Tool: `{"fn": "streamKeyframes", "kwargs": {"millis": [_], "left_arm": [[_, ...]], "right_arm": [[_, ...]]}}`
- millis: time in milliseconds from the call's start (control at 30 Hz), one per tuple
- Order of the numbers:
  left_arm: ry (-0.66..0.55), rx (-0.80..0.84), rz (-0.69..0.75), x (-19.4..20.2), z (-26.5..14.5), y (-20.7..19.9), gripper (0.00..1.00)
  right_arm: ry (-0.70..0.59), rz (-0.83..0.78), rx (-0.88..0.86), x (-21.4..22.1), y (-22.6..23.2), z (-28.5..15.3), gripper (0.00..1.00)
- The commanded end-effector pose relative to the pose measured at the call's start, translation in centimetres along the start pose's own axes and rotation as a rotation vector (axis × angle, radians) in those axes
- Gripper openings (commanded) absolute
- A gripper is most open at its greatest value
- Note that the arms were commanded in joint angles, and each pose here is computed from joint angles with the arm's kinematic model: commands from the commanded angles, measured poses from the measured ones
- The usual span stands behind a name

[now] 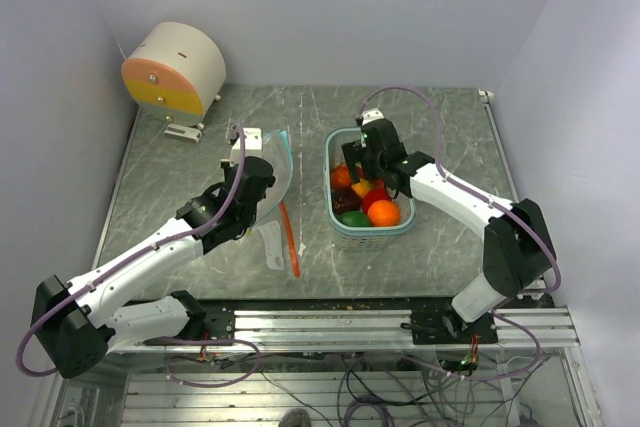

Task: Place the food in the zip-top bag and seal the zipper
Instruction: Open the zipper of the food storage bag at the center of the board, then pick up the fake fruit from the bin.

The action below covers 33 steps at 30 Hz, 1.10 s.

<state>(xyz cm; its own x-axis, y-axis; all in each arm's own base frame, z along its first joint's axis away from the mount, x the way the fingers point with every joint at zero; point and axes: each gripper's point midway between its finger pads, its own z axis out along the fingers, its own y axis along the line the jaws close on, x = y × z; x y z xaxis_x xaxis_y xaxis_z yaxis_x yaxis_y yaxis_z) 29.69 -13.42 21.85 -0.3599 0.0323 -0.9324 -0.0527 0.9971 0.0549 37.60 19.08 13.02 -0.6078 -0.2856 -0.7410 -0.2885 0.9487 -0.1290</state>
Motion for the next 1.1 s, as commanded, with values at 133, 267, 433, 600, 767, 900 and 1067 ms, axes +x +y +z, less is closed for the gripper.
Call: {"fn": "streamKeyframes", "kwargs": {"millis": [133,267,433,600,767,900,1067], "left_arm": [[-0.027,0.040,-0.018,-1.9,-0.7,-0.7,0.07],[-0.024,0.031,-0.008,-2.0,-0.7,-0.6,0.07],[-0.021,0.026,-0.006,-1.8,-0.6,-0.6,0.07],[-0.016,0.024,-0.008,-1.5,-0.5,-0.6,0.07],[-0.014,0.017,-0.009,-1.3,-0.4,-0.5,0.07],[-0.008,0.019,-0.004,-1.1,-0.1,-0.8,0.07],[0.006,0.036,-0.005,-0.7,0.5,-1.9,0.07]], "right_arm": [[-0.019,-0.029,-0.098,1.1,0.7,2.8,0.85],[0.002,-0.017,-0.104,1.7,0.9,3.2,0.70],[-0.028,0.010,-0.083,0.5,0.4,1.8,0.37],[-0.105,0.052,-0.078,-2.0,-0.3,-0.9,0.00],[-0.182,0.078,-0.115,-3.7,-0.3,-3.4,0.00],[-0.236,0.100,-0.148,-4.8,-0.2,-5.5,0.00],[-0.316,0.113,-0.217,-6.5,0.2,-8.4,0.00]]}}
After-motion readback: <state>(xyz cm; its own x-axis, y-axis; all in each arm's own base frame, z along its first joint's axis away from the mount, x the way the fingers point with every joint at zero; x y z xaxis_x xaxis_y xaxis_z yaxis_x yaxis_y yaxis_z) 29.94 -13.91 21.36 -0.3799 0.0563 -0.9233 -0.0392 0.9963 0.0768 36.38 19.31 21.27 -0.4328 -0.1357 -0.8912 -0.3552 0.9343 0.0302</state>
